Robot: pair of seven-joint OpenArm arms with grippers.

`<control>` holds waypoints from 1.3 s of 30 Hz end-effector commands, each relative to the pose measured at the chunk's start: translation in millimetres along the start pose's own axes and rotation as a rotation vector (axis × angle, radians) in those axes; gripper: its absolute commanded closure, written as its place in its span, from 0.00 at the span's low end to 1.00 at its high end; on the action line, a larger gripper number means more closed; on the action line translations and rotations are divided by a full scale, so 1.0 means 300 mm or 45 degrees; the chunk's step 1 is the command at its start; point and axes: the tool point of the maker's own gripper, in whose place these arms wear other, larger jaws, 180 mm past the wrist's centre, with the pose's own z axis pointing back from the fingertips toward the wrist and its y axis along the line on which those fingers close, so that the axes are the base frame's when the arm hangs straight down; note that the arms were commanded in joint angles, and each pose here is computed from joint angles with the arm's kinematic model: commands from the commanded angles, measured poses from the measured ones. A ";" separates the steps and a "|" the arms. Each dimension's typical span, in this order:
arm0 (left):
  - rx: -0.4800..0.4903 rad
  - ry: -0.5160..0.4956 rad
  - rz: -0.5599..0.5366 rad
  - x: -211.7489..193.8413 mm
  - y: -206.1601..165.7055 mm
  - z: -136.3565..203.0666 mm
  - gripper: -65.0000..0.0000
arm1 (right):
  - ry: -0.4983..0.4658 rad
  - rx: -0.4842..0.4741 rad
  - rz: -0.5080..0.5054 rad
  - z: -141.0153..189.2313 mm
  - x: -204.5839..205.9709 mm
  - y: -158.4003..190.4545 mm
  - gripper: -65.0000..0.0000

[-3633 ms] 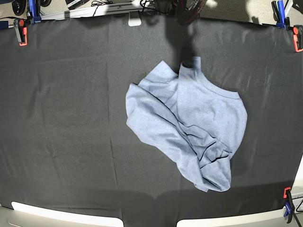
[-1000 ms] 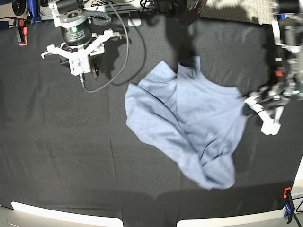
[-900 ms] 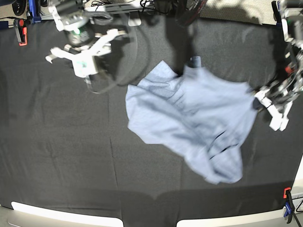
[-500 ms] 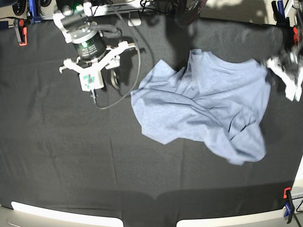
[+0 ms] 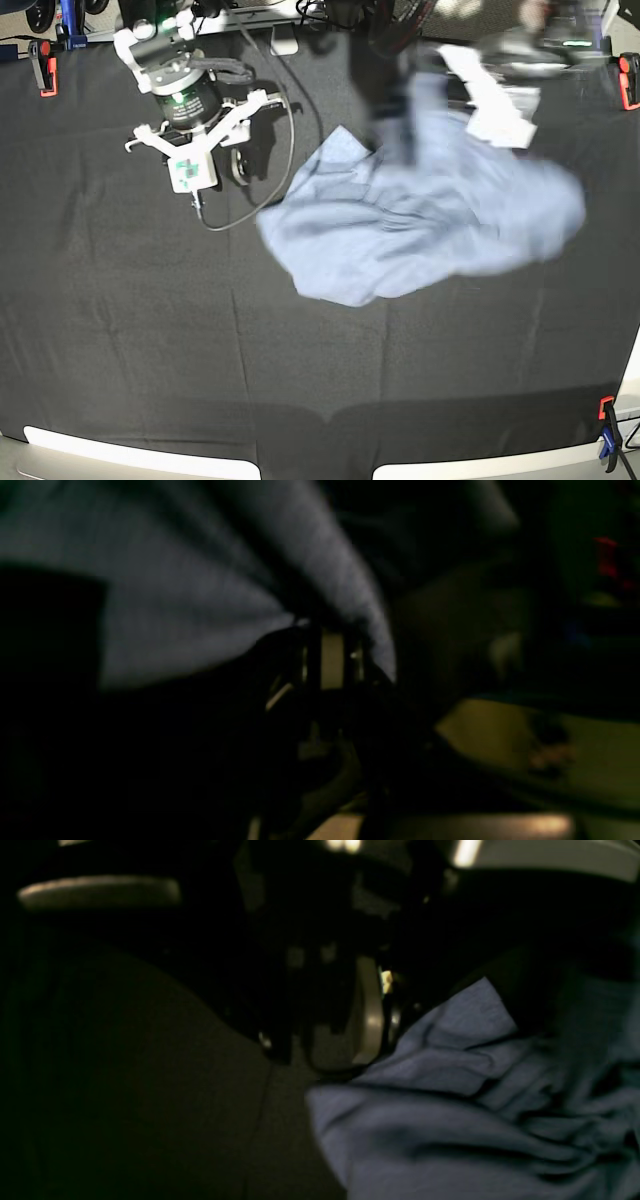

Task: Layout the t-shirt on the table in an organized manner, then fold the t-shirt properly
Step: 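Lift the shirt with the left gripper and shake it out over the table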

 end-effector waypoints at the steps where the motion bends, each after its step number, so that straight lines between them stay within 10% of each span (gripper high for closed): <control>1: -0.080 -0.062 -0.038 0.057 -0.056 -0.028 1.00 | -0.055 -0.008 0.012 0.007 0.039 -0.007 0.70; 13: -0.286 -0.157 -0.189 0.308 -0.342 -0.305 1.00 | 0.016 -0.287 0.117 0.040 0.017 -0.248 0.70; 18: -0.283 -0.080 -0.277 0.331 -0.335 -0.311 0.67 | 0.028 -0.364 0.017 0.078 0.005 -0.359 0.70; 24: -0.322 -0.179 -0.435 0.440 -0.391 -0.274 0.63 | 0.030 -0.414 -0.006 0.097 0.004 -0.410 0.70; 32: 0.173 -0.496 -0.663 0.774 -0.221 -0.253 0.63 | 0.054 -0.411 -0.018 0.098 -0.010 -0.404 0.70; 39: 0.309 -0.300 -0.742 0.745 -0.082 -0.383 0.63 | 0.053 -0.412 -0.020 0.097 -0.010 -0.403 0.70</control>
